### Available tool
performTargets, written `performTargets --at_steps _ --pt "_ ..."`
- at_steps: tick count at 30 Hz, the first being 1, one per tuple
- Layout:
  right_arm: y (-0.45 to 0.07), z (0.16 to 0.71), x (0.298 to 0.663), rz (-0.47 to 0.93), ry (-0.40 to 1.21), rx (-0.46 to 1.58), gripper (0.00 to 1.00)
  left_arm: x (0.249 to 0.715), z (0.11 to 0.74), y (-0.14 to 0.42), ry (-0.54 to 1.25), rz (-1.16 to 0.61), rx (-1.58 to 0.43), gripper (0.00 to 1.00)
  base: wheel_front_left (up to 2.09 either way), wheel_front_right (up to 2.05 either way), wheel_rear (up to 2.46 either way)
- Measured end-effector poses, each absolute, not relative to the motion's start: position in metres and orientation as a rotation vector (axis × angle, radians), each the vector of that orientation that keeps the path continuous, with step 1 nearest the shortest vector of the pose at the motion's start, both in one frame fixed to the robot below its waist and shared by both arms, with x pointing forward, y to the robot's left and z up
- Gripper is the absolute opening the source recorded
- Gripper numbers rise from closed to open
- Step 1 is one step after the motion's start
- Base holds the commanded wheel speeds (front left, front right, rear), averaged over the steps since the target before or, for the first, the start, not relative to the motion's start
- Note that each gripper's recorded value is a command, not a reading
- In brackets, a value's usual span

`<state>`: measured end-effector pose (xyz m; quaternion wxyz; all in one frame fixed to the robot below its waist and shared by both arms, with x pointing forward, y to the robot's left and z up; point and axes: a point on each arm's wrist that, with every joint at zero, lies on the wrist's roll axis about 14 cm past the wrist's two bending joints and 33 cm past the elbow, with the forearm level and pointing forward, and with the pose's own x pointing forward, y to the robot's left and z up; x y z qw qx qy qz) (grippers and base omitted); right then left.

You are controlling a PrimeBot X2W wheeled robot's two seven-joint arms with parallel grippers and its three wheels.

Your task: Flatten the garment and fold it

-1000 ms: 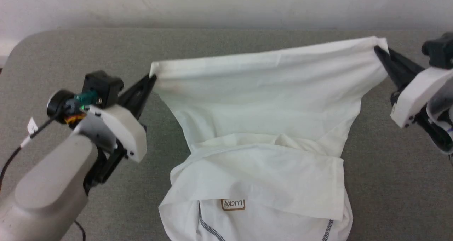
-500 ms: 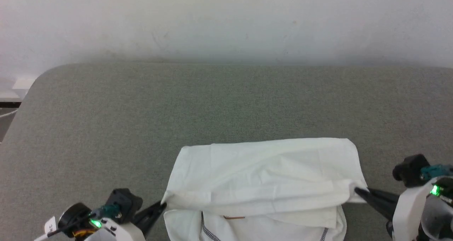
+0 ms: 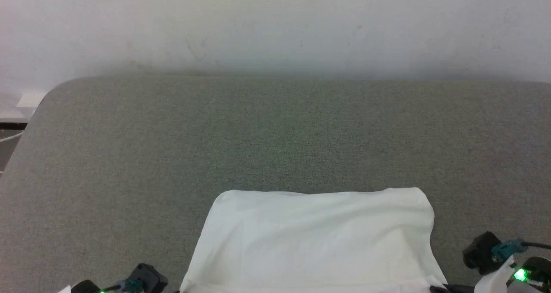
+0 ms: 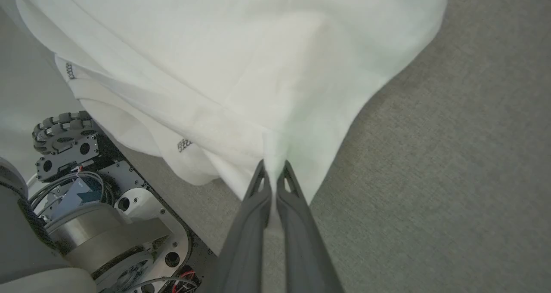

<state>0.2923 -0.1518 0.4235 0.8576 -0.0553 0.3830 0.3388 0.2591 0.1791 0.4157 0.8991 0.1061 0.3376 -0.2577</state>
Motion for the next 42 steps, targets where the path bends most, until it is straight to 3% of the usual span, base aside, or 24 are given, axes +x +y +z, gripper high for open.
performTargets --at_steps 3,4,5,6,12,23,32,36,42 --pt "-0.154 0.411 0.282 0.722 0.855 -0.146 0.0 0.252 0.405 0.173 0.727 -0.555 0.212 0.0 0.0 0.0 0.0" --pt "-0.156 0.407 0.279 0.721 0.868 -0.153 0.31 0.249 0.401 0.17 0.738 -0.564 0.206 0.0 0.0 0.0 0.0" --pt "-0.158 0.404 0.279 0.717 0.878 -0.16 1.0 0.246 0.397 0.167 0.749 -0.571 0.204 0.41 0.0 0.0 0.0" --pt "-0.159 0.401 0.277 0.717 0.89 -0.167 1.0 0.244 0.394 0.164 0.753 -0.578 0.203 1.0 0.0 0.0 0.0" --pt "-0.159 0.418 0.292 0.686 0.823 -0.108 1.0 0.259 0.405 0.157 0.651 -0.554 0.157 1.0 0.0 0.0 0.0" --pt "-0.158 0.501 0.353 0.544 0.492 0.14 1.0 0.342 0.507 0.193 0.168 -0.248 -0.044 1.0 0.0 0.0 0.0" --pt "-0.164 0.443 0.339 0.328 0.604 0.274 1.0 0.369 0.548 0.212 -0.065 0.007 -0.248 1.0 0.0 0.0 0.0" --pt "-0.151 0.424 0.333 0.276 0.651 0.323 1.0 0.357 0.534 0.226 -0.081 0.115 -0.267 1.0 0.0 0.0 0.0" --pt "-0.144 0.391 0.322 0.233 0.776 0.321 1.0 0.349 0.511 0.223 -0.051 0.104 -0.211 1.0 0.0 0.0 0.0"
